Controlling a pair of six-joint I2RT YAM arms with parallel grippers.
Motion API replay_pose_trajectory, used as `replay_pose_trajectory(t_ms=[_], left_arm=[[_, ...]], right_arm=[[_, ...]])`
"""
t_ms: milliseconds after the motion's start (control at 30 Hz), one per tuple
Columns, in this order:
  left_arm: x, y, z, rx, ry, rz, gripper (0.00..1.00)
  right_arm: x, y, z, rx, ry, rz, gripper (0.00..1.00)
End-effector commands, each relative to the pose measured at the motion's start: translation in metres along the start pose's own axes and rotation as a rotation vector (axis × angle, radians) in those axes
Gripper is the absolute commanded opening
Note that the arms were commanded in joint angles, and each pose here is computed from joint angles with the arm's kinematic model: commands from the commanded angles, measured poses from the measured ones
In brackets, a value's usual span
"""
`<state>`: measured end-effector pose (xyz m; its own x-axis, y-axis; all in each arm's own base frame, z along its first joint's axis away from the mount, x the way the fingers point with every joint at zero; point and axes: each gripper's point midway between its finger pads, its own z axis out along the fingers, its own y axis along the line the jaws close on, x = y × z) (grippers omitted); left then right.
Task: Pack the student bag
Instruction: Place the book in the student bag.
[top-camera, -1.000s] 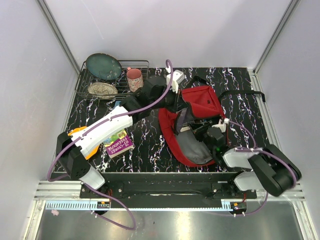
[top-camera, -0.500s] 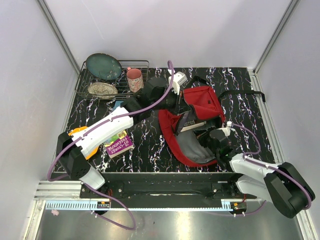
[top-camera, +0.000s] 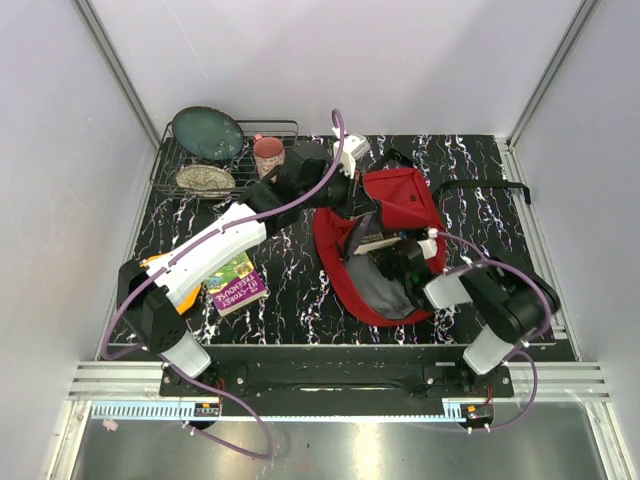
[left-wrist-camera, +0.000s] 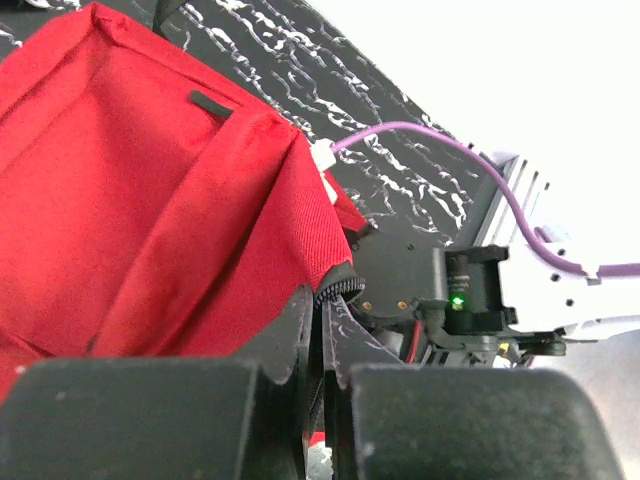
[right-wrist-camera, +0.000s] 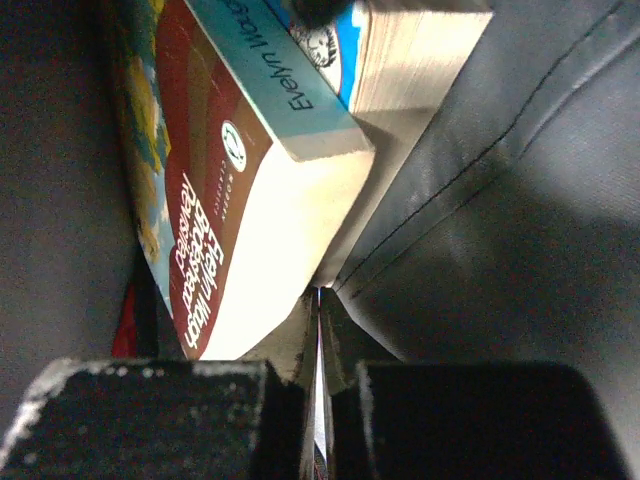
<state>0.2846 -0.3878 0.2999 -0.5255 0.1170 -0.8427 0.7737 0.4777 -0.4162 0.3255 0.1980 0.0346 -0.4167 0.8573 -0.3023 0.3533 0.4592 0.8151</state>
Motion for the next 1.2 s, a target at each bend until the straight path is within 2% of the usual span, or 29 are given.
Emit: replay_pose_trajectory(t_ms=[0,100,233,367,500,567,600,633,700,733,800,833,867,900,1033,1067,1133,1167], left_arm=[[-0.050,0.001,-0.018,0.012,-0.108,0.065,0.00],[-0.054,0.016,-0.021,-0.014,-0.101,0.062,0.00],[-0.045,0.019,-0.021,0.010,-0.057,0.037,0.00],[-0.015,0.018,-0.014,0.059,-0.022,-0.039,0.00],[0.001,0.010,-0.011,0.105,-0.006,-0.067,0.00],[0.013,0.007,-0.008,0.118,0.014,-0.083,0.00],[0.017,0.003,-0.007,0.146,0.024,-0.083,0.06],[0.021,0.001,-0.006,0.145,0.030,-0.082,0.21],[0.027,0.004,-0.009,0.105,0.020,-0.074,0.31],[0.039,0.011,-0.009,0.080,0.032,-0.087,0.39],[0.031,0.015,-0.022,0.020,-0.035,-0.080,0.61],[0.039,0.024,-0.026,-0.018,-0.042,-0.091,0.65],[0.030,0.020,-0.038,-0.031,-0.092,-0.088,0.71],[0.027,0.030,-0.045,-0.097,-0.129,-0.094,0.85],[0.032,0.055,-0.080,-0.266,-0.194,-0.110,0.99],[0.025,0.063,-0.097,-0.342,-0.248,-0.115,0.99],[0.043,0.085,-0.114,-0.465,-0.254,-0.148,0.99],[0.039,0.096,-0.135,-0.565,-0.326,-0.184,0.99]], right_arm=[[0.001,0.097,0.029,-0.272,0.031,0.073,0.06],[0.003,0.102,0.045,-0.277,0.032,0.087,0.07],[-0.007,0.096,0.030,-0.286,-0.006,0.079,0.11],[-0.012,0.066,0.002,-0.248,-0.028,0.042,0.32],[-0.005,0.053,-0.024,-0.233,0.032,0.002,0.42],[0.011,0.056,-0.042,-0.248,0.145,-0.042,0.45],[0.016,0.054,-0.047,-0.230,0.179,-0.056,0.48],[0.030,0.052,-0.065,-0.219,0.282,-0.089,0.50],[0.038,0.048,-0.084,-0.225,0.342,-0.129,0.51],[0.036,0.052,-0.102,-0.250,0.354,-0.126,0.52],[0.036,0.032,-0.118,-0.214,0.361,-0.128,0.52],[0.030,0.016,-0.133,-0.156,0.346,-0.135,0.54],[0.028,0.007,-0.142,-0.130,0.345,-0.170,0.54],[0.026,0.001,-0.151,-0.111,0.343,-0.179,0.55],[-0.002,-0.018,-0.210,-0.097,0.254,-0.195,0.56],[-0.011,-0.007,-0.226,-0.139,0.220,-0.167,0.58],[-0.020,0.005,-0.240,-0.209,0.184,-0.169,0.62],[-0.019,0.017,-0.246,-0.245,0.204,-0.235,0.64]])
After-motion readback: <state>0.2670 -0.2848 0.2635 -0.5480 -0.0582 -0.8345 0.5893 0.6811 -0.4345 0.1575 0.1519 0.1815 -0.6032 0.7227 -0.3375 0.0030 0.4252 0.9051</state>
